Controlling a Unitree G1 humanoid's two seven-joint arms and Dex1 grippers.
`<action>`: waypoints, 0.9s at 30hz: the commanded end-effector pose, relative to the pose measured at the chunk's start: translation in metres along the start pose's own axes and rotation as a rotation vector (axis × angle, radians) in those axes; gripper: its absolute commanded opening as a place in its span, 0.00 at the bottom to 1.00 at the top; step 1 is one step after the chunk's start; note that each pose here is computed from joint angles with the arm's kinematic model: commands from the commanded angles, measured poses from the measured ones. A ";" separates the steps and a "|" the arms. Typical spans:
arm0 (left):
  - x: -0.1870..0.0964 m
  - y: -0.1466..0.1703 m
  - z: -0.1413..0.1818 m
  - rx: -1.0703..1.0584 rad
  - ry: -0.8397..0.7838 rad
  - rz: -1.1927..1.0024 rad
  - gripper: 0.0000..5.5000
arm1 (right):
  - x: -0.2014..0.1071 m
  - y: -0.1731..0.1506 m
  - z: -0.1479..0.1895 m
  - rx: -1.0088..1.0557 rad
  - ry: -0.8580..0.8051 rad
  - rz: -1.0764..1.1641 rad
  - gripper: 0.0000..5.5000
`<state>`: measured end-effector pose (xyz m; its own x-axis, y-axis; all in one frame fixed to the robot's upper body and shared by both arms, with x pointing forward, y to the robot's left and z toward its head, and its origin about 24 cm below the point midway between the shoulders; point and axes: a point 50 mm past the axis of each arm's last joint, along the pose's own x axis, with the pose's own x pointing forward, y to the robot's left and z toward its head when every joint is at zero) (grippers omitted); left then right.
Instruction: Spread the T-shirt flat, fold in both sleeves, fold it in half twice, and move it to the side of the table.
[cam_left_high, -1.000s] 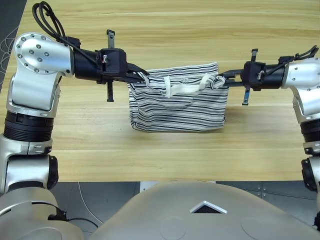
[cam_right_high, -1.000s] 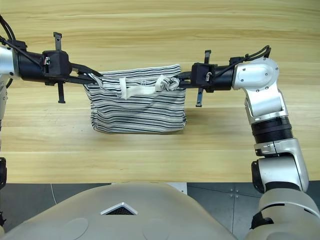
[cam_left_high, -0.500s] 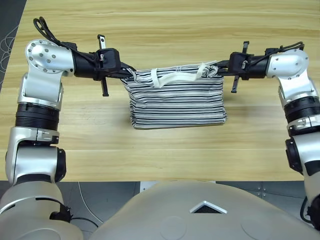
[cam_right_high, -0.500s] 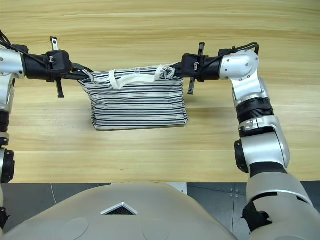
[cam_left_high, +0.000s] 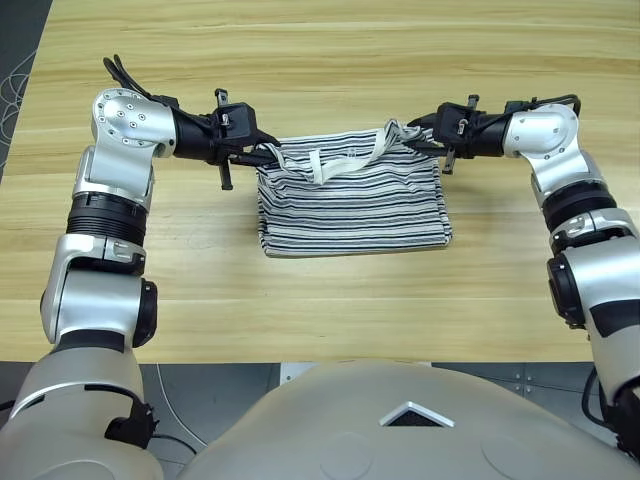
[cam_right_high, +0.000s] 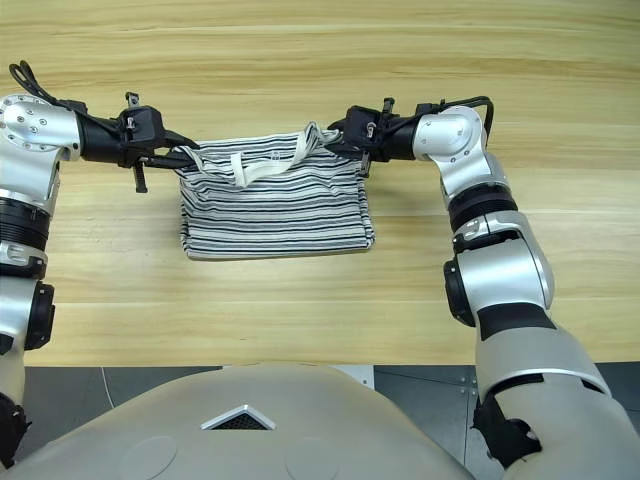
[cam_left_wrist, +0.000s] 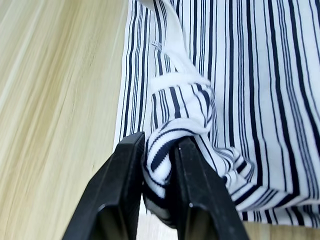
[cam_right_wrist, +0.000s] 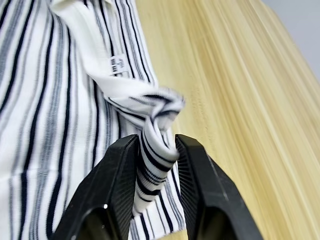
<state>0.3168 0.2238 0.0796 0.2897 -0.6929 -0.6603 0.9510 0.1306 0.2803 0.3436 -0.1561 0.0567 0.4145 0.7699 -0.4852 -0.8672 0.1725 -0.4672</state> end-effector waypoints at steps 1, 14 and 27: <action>-0.013 0.012 -0.003 -0.026 0.015 0.056 0.16 | -0.003 -0.009 -0.003 0.021 0.044 -0.057 0.24; -0.026 0.057 -0.031 -0.296 0.231 0.638 0.16 | 0.005 -0.006 -0.018 0.083 0.165 -0.181 0.24; 0.001 0.021 0.085 0.091 -0.327 0.356 0.16 | -0.008 -0.032 0.029 -0.066 -0.209 -0.333 0.24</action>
<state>0.3596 0.1944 0.1556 0.6713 -0.7139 -0.1993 0.6887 0.5013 0.5239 0.3614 -0.1559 0.0880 0.6424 0.7478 -0.1680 -0.6731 0.4457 -0.5901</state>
